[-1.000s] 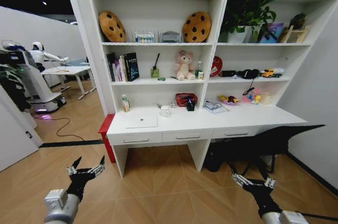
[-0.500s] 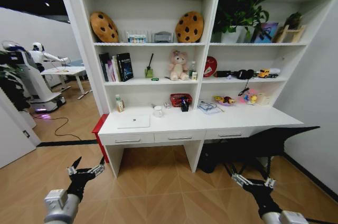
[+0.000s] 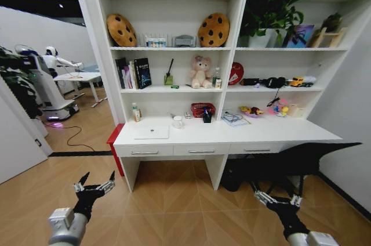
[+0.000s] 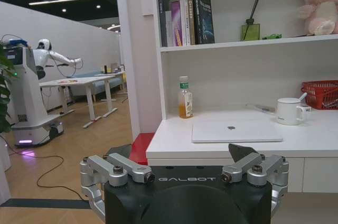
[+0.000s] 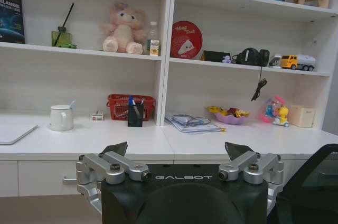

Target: Organize the objects on the table.

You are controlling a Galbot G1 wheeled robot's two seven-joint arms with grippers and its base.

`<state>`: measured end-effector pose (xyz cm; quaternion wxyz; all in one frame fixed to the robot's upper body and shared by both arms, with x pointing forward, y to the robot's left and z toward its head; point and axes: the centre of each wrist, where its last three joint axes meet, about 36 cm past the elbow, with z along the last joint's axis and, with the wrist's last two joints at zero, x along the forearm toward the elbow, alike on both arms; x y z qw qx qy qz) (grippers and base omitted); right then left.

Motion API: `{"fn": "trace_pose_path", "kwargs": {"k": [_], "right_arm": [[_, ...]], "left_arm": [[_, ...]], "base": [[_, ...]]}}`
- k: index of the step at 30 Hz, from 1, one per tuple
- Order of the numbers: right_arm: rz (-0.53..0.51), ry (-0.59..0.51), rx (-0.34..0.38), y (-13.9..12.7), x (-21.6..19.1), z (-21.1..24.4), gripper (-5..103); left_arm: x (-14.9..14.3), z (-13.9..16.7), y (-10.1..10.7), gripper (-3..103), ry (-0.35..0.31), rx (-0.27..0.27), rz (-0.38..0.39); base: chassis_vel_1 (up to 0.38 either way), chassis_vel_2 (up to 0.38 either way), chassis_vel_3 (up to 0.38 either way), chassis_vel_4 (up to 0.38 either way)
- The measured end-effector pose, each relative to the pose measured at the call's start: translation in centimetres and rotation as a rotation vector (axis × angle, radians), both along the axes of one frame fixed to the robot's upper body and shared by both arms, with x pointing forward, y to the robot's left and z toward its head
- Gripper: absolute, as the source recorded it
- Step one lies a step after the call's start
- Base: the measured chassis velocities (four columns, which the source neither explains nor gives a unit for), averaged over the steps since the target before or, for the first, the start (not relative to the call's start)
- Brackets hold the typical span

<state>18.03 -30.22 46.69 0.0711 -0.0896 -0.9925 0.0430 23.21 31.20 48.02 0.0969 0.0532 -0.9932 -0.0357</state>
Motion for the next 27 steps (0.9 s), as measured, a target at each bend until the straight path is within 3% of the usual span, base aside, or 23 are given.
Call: {"fn": "trace_pose_path", "kwargs": {"k": [27], "right_arm": [[0.000, 0.000, 0.000, 0.00, 0.00, 0.00, 100]], "left_arm": [[0.00, 0.00, 0.00, 100, 0.000, 0.000, 0.000]], "base": [[0.013, 0.013, 0.019, 0.018]]}}
